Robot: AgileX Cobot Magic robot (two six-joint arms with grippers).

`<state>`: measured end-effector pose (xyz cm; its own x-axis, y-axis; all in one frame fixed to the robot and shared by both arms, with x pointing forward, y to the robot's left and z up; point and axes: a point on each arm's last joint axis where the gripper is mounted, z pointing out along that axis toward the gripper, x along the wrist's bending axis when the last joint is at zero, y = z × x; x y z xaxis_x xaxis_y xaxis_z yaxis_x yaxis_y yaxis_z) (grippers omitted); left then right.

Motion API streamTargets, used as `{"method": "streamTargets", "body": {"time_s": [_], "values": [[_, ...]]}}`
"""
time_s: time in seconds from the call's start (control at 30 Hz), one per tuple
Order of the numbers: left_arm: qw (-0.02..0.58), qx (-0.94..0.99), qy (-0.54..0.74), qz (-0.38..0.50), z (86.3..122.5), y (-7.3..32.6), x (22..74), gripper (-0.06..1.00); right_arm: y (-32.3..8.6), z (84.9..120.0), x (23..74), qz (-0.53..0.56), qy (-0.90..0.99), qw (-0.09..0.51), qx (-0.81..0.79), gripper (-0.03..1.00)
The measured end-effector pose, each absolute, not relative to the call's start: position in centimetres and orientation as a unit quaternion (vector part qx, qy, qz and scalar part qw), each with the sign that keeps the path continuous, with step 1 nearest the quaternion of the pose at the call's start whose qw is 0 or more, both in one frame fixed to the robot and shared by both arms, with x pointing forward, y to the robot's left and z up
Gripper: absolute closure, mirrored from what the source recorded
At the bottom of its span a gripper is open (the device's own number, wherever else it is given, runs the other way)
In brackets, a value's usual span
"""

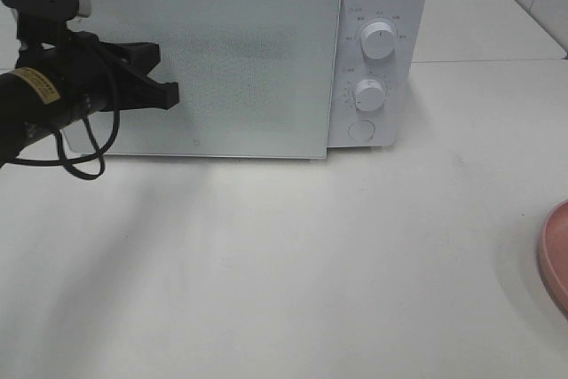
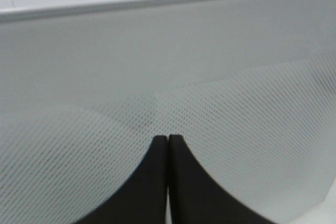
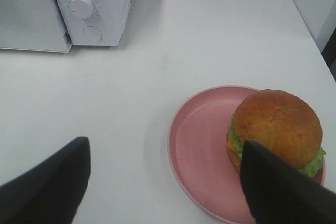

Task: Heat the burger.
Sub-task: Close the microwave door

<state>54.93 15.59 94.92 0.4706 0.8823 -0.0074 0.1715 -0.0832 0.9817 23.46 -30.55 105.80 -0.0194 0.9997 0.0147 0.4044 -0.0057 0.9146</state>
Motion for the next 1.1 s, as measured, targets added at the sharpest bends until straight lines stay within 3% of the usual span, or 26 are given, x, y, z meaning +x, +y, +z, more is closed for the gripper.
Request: {"method": "streamTargets", "body": {"time_s": [0.83, 1.1], "values": [[0.546, 0.73, 0.305, 0.275, 93.6, 3.8, 59.6, 0.94, -30.6, 105.8, 23.5, 0.394, 0.595, 0.378, 0.59, 0.21], [0.55, 0.732, 0.297, 0.271, 93.9, 2.6, 59.6, 0.94, -30.6, 105.8, 23.5, 0.394, 0.595, 0.378, 0.59, 0.21]]}}
